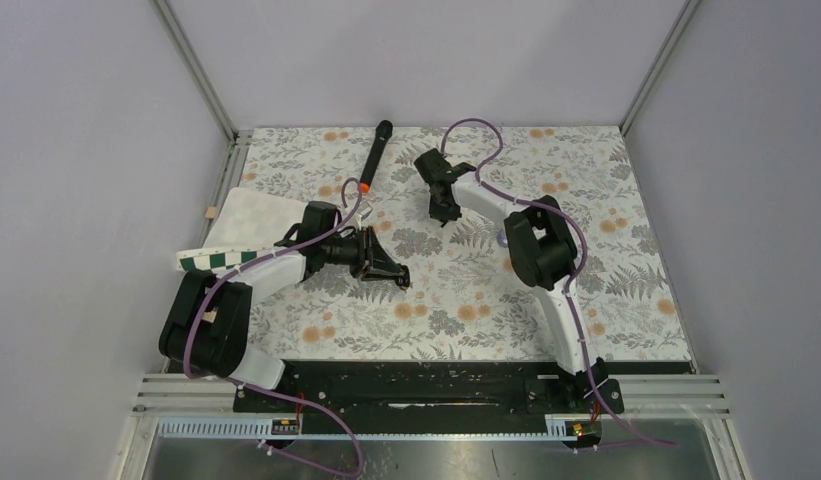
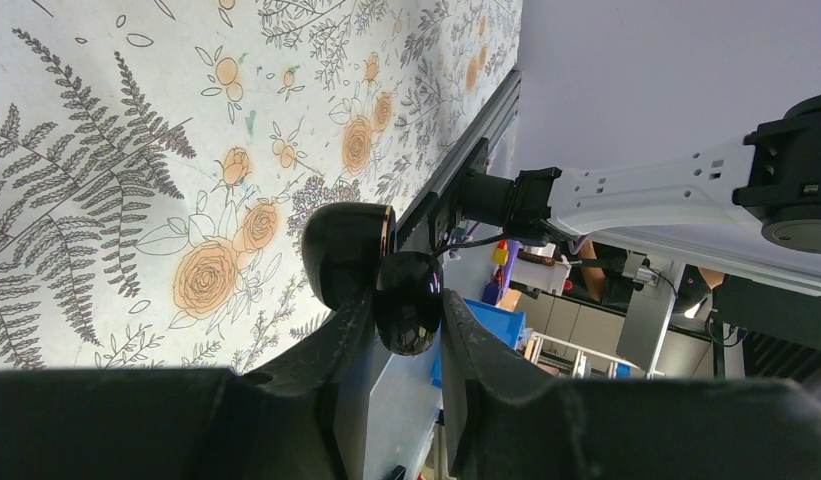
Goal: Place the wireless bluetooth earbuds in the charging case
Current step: Pick up the right earbud from the center of the board, then insert the right earbud into the right side groove of the charging case.
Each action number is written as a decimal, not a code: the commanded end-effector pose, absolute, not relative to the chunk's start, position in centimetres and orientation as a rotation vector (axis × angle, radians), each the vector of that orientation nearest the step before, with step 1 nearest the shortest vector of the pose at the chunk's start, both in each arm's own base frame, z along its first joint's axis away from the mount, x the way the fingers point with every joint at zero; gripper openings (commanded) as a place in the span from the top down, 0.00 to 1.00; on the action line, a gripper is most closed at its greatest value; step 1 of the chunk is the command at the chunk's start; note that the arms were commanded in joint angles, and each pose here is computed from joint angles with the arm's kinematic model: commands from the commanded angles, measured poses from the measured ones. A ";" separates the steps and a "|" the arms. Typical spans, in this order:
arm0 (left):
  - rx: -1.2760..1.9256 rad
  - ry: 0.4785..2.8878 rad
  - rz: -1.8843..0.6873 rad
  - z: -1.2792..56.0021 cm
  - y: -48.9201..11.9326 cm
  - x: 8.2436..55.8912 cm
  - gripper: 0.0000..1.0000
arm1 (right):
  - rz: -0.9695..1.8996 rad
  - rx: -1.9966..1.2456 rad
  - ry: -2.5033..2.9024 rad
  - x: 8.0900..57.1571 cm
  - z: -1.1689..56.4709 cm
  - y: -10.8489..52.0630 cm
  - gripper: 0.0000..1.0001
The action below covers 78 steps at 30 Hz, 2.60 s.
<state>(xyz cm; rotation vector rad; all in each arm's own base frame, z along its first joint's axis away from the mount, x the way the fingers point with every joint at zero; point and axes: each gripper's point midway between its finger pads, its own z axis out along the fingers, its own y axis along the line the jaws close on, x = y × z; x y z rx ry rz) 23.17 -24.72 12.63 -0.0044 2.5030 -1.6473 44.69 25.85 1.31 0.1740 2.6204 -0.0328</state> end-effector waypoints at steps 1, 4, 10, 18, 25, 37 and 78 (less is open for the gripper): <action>0.041 2.442 -1.686 14.0 -25.1 23.9 1.00 | 0.022 0.168 2.588 44.4 4.7 25.9 0.85; 0.033 2.440 -1.672 14.0 -25.1 24.2 1.00 | 0.075 0.151 2.559 43.9 6.1 25.9 0.90; -0.003 2.448 -1.692 13.7 -25.4 24.8 1.00 | 0.385 0.073 2.357 40.8 10.5 26.8 0.92; 0.021 2.442 -1.763 15.0 -26.1 25.2 1.00 | 0.575 -0.196 2.021 33.5 15.5 28.9 0.93; 0.085 2.431 -1.824 15.8 -26.8 23.9 1.00 | 0.666 -0.197 1.823 30.2 17.6 30.7 0.95; 0.163 2.448 -1.908 16.0 -27.4 21.8 1.00 | 0.735 -0.135 1.715 28.3 20.1 29.7 0.97; 0.117 2.337 -2.082 17.7 -28.8 22.6 1.00 | 0.673 -0.204 1.718 27.0 19.1 31.6 0.98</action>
